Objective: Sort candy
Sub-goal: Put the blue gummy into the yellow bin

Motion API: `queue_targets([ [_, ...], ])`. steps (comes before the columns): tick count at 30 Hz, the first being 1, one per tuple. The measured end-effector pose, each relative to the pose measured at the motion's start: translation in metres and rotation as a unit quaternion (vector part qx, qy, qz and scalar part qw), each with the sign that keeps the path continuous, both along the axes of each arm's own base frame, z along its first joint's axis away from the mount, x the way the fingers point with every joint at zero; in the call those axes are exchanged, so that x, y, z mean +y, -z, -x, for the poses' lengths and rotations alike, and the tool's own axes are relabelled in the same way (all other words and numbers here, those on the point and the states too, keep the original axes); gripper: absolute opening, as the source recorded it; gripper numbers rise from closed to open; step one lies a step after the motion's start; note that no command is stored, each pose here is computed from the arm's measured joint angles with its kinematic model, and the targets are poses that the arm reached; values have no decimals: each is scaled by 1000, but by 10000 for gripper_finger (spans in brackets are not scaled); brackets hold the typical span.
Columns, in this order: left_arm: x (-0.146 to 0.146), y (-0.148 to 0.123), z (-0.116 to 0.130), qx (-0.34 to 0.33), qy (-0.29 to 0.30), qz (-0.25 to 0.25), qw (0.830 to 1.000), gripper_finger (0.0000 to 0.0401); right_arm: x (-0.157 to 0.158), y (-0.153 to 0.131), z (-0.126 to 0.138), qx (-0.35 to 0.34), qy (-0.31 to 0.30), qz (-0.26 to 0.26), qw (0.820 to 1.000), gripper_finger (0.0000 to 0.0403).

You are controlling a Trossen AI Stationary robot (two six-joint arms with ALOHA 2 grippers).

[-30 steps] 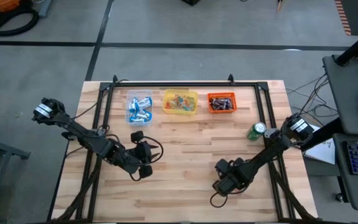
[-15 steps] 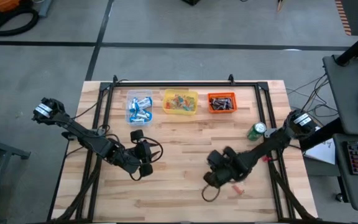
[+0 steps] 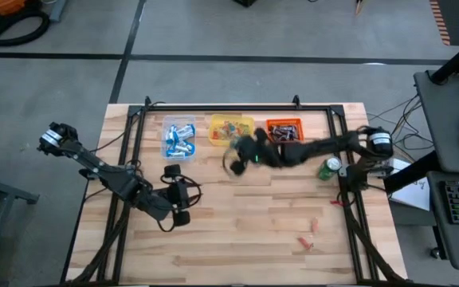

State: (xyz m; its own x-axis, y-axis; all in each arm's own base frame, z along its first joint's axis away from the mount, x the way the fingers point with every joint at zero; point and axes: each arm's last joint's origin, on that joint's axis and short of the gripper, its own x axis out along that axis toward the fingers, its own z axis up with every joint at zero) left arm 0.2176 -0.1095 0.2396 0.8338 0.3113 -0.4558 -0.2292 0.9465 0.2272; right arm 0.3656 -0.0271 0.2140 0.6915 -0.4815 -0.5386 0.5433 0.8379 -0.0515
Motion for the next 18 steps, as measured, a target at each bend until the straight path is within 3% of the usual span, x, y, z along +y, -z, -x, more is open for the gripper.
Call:
queue_targets([
  [4, 5, -9, 12, -14, 12, -2, 1000, 116, -59, 2, -8, -60, 13, 11, 998, 9],
  [9, 16, -8, 30, -38, 12, 11, 999, 115, -113, 26, -6, -82, 19, -39, 996, 9],
  [14, 26, -4, 44, -90, 18, 23, 996, 110, -138, 46, -2, -81, 47, -63, 994, 15],
  [18, 33, 0, 50, -146, 22, 30, 989, 105, -141, 53, -2, -76, 53, -74, 993, 47],
])
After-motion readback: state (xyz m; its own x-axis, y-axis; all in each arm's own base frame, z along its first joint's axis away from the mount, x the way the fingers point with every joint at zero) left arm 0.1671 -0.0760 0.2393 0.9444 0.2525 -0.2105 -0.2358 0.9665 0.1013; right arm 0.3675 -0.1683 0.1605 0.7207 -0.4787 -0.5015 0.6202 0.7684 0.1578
